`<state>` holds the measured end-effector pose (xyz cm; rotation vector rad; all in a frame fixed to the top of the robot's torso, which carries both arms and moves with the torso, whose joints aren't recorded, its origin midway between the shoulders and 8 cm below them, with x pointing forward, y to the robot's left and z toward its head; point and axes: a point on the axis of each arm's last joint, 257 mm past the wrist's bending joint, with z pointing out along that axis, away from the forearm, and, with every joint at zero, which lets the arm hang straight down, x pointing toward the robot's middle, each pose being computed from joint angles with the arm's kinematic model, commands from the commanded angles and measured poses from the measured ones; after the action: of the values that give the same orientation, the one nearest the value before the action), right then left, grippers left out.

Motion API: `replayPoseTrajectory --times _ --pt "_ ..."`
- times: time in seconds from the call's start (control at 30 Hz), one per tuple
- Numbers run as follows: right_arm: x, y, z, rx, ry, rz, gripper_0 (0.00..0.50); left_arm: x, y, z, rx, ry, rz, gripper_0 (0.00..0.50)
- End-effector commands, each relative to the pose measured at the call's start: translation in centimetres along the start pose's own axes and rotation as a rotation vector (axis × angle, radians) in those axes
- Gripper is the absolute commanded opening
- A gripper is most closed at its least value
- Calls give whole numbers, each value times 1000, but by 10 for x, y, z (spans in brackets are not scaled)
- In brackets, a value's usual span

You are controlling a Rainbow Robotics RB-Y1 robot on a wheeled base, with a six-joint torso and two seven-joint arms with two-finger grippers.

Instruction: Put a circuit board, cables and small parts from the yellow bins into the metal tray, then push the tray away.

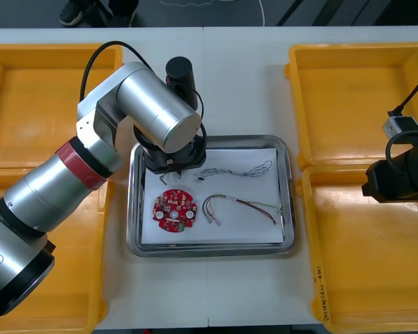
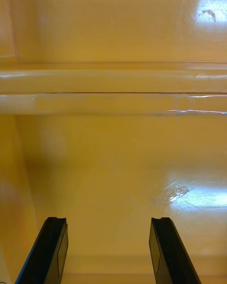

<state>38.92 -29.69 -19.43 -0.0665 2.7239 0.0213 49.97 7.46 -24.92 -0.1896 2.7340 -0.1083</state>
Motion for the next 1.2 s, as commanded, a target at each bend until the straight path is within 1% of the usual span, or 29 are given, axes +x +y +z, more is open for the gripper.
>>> replayPoseTrajectory --times 0.03,0.17,0.37,0.57,0.63,0.77,0.83,0.9,0.97,1.0,1.13,1.2 --pt "0 2 -6 -9 -21 -10 500 3 -22 -14 42 -31 112 459" --pt "0 2 -6 -9 -21 -10 500 0 -21 -24 42 -35 109 463" --pt "0 2 -6 -10 -21 -11 500 -5 -18 -49 56 -51 110 465" --pt "0 3 -6 -11 -19 -8 500 -19 -8 -86 88 -87 93 472" --pt "0 3 -6 -10 -20 -9 500 -22 -2 -95 88 -94 90 475" --pt "0 3 -6 -12 -18 -11 500 -30 10 -116 102 -115 79 491" --pt "0 3 -6 -10 -18 -11 500 -34 17 -123 105 -118 70 500" --pt "0 3 -6 -12 -18 -14 500 -36 26 -129 98 -119 65 500" --pt "1 4 -6 -13 -18 -13 500 -40 41 -136 78 -123 57 500" --pt "1 4 -6 -13 -18 -14 500 -41 44 -138 74 -125 55 500" --pt "1 4 -6 -16 -17 -12 500 -55 65 -151 55 -165 37 500" --pt "2 5 -5 -17 -15 -15 500 -59 74 -155 47 -168 32 500"
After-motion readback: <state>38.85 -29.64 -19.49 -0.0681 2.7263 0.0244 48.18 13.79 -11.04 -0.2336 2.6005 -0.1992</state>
